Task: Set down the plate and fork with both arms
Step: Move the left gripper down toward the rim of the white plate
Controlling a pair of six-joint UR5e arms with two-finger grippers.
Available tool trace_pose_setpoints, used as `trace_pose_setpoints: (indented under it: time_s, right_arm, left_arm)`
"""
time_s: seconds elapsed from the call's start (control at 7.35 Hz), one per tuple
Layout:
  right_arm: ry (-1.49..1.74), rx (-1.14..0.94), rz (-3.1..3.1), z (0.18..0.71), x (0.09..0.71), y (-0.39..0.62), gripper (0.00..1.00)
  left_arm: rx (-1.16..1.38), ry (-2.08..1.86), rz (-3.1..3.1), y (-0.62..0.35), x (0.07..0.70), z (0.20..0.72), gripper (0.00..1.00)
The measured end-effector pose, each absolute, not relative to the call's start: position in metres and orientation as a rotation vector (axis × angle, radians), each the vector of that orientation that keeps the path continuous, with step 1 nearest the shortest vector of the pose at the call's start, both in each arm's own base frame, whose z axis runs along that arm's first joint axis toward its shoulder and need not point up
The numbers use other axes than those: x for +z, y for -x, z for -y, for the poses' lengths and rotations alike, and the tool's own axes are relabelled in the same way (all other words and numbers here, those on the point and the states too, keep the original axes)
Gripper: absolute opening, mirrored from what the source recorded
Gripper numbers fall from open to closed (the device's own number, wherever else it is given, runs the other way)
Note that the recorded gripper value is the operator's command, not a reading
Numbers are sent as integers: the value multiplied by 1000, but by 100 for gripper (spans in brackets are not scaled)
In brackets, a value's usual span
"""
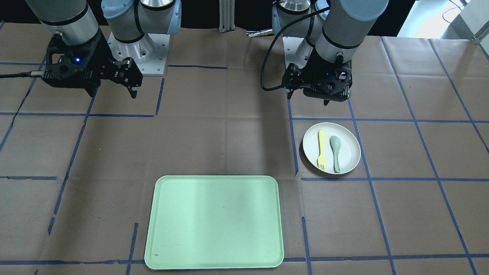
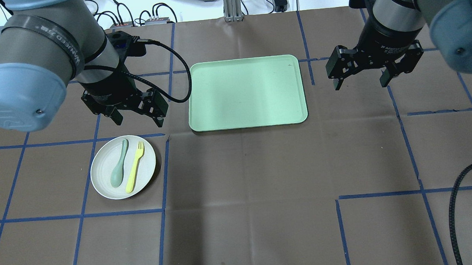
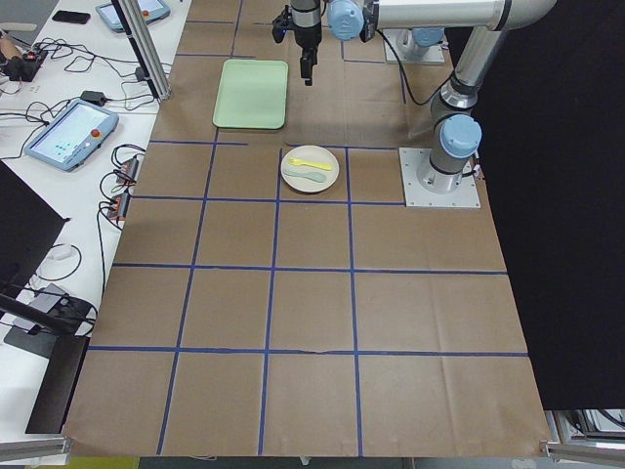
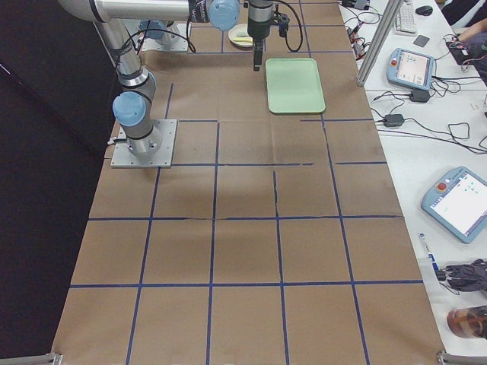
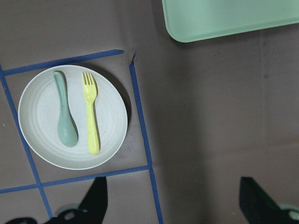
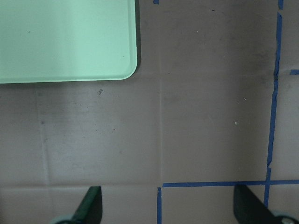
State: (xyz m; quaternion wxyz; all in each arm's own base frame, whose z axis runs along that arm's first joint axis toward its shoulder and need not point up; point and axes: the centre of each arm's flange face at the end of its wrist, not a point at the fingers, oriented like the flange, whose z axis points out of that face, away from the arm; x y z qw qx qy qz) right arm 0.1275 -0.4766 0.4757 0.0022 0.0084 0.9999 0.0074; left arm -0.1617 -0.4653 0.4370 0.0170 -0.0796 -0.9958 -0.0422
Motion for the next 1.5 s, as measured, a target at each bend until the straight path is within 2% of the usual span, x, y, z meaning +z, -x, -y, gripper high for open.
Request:
trace_pose_setpoints:
  time_s: [0.68, 1.09, 1.5]
  right_arm:
    - [48, 31, -3149, 476, 474, -126, 100]
    - [59, 29, -3149, 476, 474, -126, 100]
    - [60, 29, -3148, 476, 474, -126, 100]
  left_arm:
    - [-203, -68, 3083, 57, 387, 478, 100]
    - [-153, 25, 3075, 4, 342, 500, 99]
    - [-181, 70, 3042, -67, 274, 500, 100]
